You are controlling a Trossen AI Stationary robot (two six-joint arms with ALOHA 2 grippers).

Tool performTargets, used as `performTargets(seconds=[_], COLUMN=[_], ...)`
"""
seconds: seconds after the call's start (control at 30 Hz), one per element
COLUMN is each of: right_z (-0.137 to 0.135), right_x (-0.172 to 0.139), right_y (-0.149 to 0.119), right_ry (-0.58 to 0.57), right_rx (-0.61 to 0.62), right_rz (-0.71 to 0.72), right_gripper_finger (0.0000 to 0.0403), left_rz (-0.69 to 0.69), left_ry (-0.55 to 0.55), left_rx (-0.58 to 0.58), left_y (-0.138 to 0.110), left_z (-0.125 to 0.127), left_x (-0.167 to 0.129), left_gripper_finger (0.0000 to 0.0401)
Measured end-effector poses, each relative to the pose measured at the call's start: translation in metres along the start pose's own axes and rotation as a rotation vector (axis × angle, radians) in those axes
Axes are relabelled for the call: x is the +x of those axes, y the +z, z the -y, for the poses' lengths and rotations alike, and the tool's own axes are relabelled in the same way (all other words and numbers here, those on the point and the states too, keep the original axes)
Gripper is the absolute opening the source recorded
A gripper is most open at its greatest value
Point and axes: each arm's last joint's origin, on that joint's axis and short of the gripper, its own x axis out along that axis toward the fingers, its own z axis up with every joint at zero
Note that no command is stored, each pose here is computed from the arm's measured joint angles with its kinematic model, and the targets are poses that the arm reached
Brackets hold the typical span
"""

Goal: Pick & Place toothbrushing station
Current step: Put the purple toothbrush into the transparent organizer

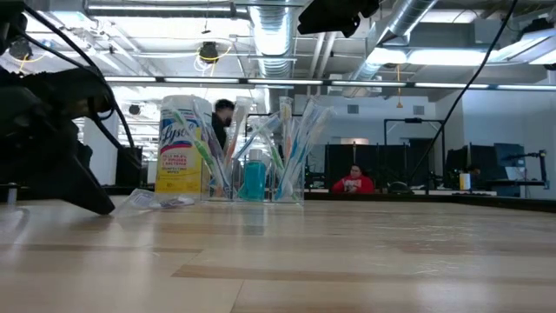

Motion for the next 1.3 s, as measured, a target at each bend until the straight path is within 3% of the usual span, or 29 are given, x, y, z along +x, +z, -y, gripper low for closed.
performTargets(seconds=[0.53,0.67,0.8,1.13,1.3], right_z=[0.000,0.000,0.000,0.000,0.000], right_x=[0.000,0.000,0.000,0.000,0.000], right_y=[0.000,0.000,0.000,0.000,0.000], right_ry=[0.000,0.000,0.000,0.000,0.000], right_rx=[0.001,0.001,0.001,0.000,0.000], right_rz=[0.003,0.002,0.002,-0.001,0.002], right_gripper_finger=[0.0121,0.0121,0.0121,0.0121,0.0121], left_rz=[0.068,0.076,0.095,0.097,0.172], left_ry=[0.048,0.060,0.084,0.031,-0.047], left_rx=[-0.066,-0.062,-0.055,-0.042,0.004], left_y=[0.003,0.003,0.003,0.002,0.019], left_z=[-0.002,-0.003,-0.005,0.002,0.016], left_x=[0.015,0.015,0.015,0.007,-0.010], left_gripper_finger=[0.0121,0.0090,0.0015,0.0001,0.0000])
